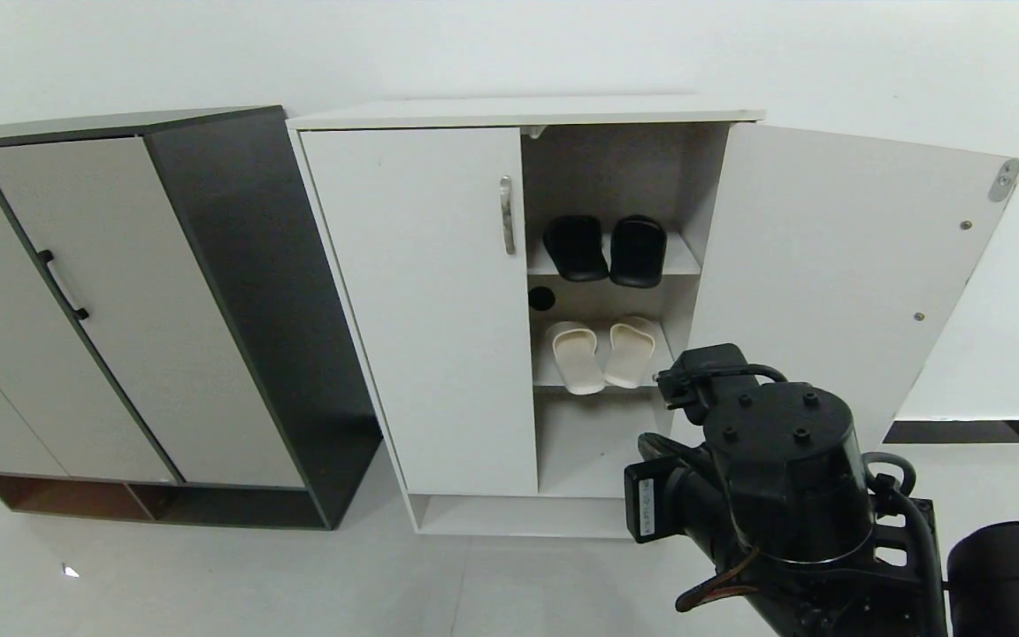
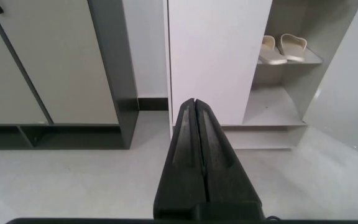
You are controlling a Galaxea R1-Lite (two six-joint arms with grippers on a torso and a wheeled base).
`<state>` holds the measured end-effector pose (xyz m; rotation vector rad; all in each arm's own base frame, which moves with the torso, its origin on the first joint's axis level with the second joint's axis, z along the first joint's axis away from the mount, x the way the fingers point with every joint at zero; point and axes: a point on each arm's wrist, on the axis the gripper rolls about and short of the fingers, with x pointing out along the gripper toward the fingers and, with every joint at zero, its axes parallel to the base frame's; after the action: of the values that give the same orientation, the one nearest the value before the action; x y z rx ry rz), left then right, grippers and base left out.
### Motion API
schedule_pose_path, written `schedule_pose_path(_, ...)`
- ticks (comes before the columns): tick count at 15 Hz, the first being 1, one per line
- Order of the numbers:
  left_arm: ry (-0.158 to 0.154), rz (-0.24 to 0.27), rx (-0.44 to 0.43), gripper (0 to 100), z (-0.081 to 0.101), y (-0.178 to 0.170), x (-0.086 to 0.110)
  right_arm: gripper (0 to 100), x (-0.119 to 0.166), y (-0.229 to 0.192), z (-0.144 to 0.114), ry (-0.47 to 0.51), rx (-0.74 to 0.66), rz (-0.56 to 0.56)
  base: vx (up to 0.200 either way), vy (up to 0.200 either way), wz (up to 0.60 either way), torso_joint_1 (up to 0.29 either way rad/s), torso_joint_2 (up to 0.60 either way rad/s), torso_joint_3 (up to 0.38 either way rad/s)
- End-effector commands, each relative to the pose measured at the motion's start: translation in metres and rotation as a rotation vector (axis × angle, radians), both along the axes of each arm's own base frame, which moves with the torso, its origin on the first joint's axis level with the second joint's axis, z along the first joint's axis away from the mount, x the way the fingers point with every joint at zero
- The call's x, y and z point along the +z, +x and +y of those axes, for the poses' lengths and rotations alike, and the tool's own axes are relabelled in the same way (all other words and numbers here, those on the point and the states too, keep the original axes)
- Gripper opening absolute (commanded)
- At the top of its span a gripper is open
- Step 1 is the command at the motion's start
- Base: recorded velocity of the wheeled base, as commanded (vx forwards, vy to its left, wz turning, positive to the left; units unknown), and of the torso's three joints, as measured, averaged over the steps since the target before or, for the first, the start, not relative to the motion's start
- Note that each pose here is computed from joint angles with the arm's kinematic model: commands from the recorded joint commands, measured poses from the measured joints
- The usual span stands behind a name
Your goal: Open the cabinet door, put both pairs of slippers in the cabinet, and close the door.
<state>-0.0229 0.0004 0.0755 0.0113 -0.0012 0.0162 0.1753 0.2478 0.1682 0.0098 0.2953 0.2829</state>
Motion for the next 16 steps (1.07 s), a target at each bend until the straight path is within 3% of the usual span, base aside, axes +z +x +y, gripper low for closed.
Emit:
schedule_pose_path(1,-0.001,0.001,-0.001,0,0.0000,0.0001,0.0000,0,-0.0041,0.0005,0.0009,-0.008,0.000,0.005,0.000,0.000,0.00,0.000,0.00,0.000)
schedule_pose_path(14,-0.001,0.000,0.001,0,0.0000,0.0001,0.0002,0,-0.0106,0.0014,0.0015,-0.037,0.006,0.013,0.000,0.000,0.00,0.000,-0.01,-0.002)
schedule_pose_path(16,-0.001,0.001,0.001,0,0.0000,0.0001,0.0000,0,-0.0106,0.0014,0.0015,-0.037,0.006,0.013,0.000,0.000,0.00,0.005,-0.21,-0.278)
